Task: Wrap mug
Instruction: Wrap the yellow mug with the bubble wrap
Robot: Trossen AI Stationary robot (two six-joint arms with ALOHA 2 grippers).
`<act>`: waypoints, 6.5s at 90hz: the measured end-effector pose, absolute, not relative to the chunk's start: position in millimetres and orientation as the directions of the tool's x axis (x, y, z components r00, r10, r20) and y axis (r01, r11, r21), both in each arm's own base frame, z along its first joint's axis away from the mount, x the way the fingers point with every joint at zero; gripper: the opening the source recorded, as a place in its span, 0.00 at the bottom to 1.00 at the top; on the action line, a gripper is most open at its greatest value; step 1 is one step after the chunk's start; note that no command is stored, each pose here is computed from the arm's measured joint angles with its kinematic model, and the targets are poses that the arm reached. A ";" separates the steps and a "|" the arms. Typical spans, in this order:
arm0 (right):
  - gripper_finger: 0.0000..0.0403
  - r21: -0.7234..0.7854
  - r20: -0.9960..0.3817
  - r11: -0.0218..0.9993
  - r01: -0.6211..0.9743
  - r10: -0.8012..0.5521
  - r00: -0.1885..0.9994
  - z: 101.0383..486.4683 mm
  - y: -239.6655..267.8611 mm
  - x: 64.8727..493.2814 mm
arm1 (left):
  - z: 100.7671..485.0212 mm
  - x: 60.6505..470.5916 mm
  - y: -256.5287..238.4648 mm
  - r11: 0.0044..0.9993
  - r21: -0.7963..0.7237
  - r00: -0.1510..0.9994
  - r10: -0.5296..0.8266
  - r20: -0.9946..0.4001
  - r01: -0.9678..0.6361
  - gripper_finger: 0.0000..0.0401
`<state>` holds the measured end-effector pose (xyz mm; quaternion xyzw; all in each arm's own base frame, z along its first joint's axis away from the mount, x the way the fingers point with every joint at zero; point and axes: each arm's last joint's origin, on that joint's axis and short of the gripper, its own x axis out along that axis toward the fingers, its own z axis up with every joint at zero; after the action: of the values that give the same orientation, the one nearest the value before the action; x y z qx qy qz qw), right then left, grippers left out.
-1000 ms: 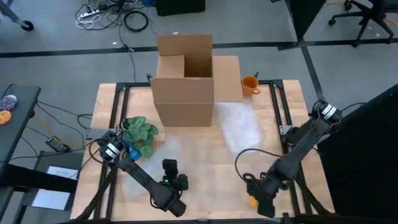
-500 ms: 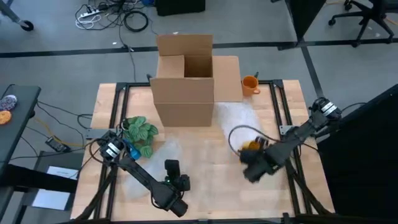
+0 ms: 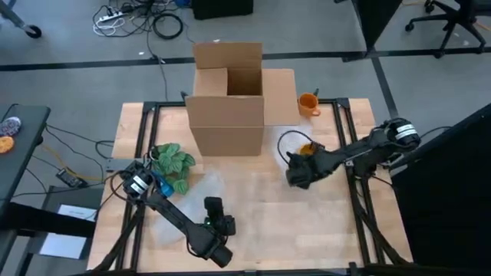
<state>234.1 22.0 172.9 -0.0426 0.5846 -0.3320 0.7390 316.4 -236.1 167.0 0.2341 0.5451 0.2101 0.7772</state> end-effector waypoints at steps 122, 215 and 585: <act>0.00 -0.044 -0.983 0.987 0.154 -0.070 0.169 192.4 175.3 238.7 | 184.4 314.1 -200.8 0.652 0.705 0.237 0.758 -0.607 -0.280 0.30; 0.00 -0.396 -0.501 0.743 0.539 -0.667 0.551 136.3 213.1 241.1 | 215.5 367.3 -251.9 0.915 0.345 0.641 0.394 -0.659 -0.209 0.30; 0.44 -0.112 -0.928 0.707 0.698 -0.325 0.181 141.2 244.3 163.8 | 108.4 457.1 -154.4 0.997 -0.004 0.831 0.057 -0.554 -0.071 0.33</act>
<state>163.8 244.3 141.2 0.1724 0.5409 -0.3418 0.7490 457.1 -154.4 108.4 -0.0120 0.2892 0.0336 0.9566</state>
